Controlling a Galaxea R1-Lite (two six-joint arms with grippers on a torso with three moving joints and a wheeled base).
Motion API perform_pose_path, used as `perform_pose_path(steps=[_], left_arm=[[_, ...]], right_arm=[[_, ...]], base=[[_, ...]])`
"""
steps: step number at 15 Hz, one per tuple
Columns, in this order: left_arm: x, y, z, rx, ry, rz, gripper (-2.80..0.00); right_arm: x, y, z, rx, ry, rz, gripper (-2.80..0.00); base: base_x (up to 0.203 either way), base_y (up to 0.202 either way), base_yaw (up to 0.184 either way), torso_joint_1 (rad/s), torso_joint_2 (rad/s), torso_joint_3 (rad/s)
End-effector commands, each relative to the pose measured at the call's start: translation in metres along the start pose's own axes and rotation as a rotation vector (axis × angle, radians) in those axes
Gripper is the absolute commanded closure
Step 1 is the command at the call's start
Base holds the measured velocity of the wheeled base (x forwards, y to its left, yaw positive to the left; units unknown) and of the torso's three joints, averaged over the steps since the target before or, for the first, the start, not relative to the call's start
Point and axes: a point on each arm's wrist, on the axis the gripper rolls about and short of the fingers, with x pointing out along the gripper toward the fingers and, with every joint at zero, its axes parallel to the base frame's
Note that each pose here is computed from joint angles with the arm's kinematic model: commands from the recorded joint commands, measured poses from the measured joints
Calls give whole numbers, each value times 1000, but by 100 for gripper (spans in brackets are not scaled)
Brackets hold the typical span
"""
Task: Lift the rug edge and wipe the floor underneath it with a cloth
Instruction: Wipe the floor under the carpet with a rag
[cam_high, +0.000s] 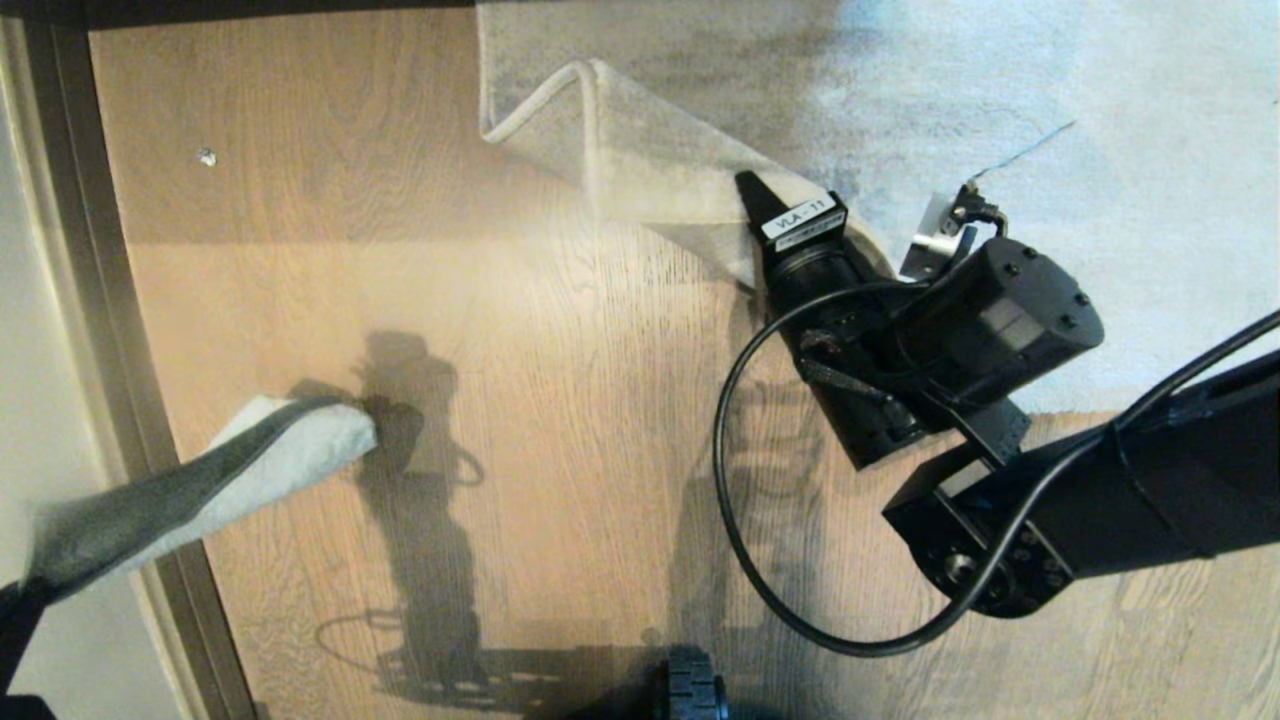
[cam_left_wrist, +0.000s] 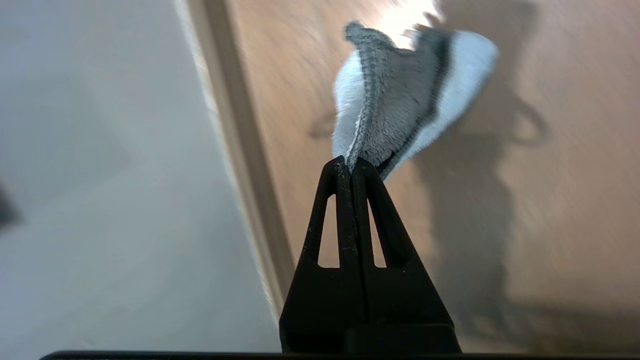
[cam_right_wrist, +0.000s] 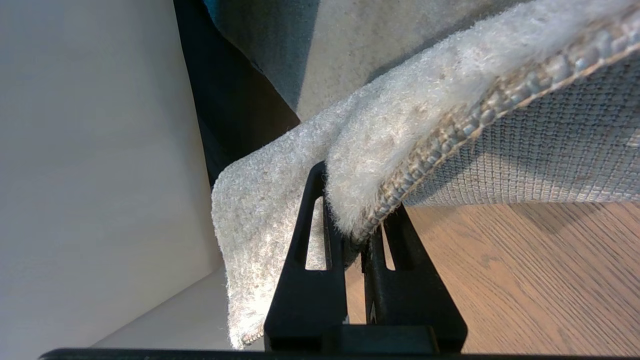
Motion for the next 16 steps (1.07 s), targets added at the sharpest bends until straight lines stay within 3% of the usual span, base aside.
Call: perform_pose_path(steps=[1, 4, 7, 10, 16], left_arm=[[-21, 5, -13, -5, -18, -64, 0], [-40, 6, -34, -2, 3, -162, 0], [-42, 0, -45, -23, 95, -350, 0], [-44, -3, -53, -31, 157, -456, 0], [-45, -4, -56, -65, 201, -467, 0]], right_arm=[[0, 4, 3, 19, -29, 35, 0], [0, 5, 3, 19, -30, 37, 0], [0, 5, 3, 19, -29, 38, 0], [0, 5, 3, 19, -30, 39, 0], [1, 3, 1, 18, -20, 44, 0]], base=[[0, 0, 0, 0, 0, 0], [0, 0, 0, 0, 0, 0], [0, 0, 0, 0, 0, 0], [0, 0, 0, 0, 0, 0], [0, 0, 0, 0, 0, 0]])
